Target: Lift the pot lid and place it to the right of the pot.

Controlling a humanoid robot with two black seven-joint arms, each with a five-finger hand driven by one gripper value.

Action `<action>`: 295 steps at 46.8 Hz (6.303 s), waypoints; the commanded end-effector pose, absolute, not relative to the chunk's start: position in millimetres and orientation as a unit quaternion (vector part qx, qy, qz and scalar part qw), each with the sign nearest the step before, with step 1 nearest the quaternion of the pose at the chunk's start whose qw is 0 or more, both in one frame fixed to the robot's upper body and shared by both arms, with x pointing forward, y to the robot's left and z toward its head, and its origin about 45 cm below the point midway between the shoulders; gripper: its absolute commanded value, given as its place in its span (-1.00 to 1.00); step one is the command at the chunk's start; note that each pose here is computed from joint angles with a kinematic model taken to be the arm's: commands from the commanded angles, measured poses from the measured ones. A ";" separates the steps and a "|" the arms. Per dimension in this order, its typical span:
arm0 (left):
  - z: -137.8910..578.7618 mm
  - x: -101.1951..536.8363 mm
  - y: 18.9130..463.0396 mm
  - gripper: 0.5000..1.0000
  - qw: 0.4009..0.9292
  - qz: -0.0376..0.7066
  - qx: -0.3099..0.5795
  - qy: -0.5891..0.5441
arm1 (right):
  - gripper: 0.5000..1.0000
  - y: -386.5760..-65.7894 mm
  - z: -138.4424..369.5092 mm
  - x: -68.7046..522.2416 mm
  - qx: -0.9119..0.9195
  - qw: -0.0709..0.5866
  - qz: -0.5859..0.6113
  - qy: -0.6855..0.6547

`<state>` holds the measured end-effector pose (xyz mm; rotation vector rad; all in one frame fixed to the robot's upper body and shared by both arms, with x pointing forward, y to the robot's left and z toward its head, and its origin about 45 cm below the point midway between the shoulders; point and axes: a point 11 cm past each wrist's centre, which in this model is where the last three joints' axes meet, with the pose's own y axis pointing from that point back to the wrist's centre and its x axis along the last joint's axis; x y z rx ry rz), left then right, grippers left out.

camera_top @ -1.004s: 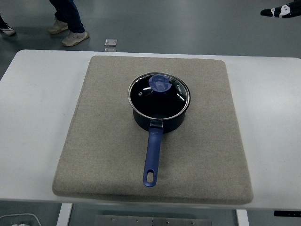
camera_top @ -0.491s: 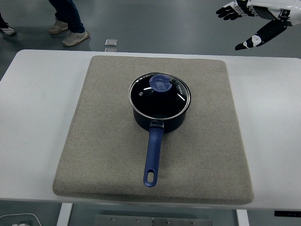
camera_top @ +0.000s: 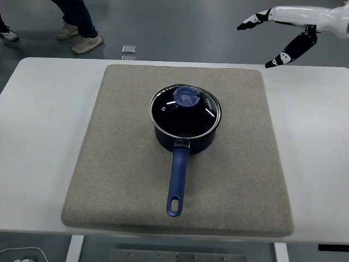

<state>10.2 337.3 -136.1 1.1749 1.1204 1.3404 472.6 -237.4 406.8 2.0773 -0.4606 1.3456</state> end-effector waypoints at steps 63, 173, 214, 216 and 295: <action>-136.1 10.0 337.4 1.00 0.495 0.553 0.485 0.463 | 0.66 -161.5 366.1 437.1 0.759 0.231 0.601 -0.094; -136.1 10.0 337.4 1.00 0.495 0.553 0.485 0.463 | 0.64 -107.1 310.5 433.2 0.726 0.232 0.647 -0.019; -136.1 10.0 337.4 1.00 0.495 0.553 0.485 0.463 | -0.86 -108.5 305.7 432.0 0.727 0.258 0.636 0.012; -136.1 9.9 337.3 1.00 0.495 0.553 0.485 0.462 | -1.00 -108.3 306.5 432.2 0.726 0.258 0.637 0.012; -136.1 9.9 337.3 1.00 0.495 0.553 0.485 0.462 | -1.00 -158.8 347.6 486.8 0.681 0.345 0.643 -0.056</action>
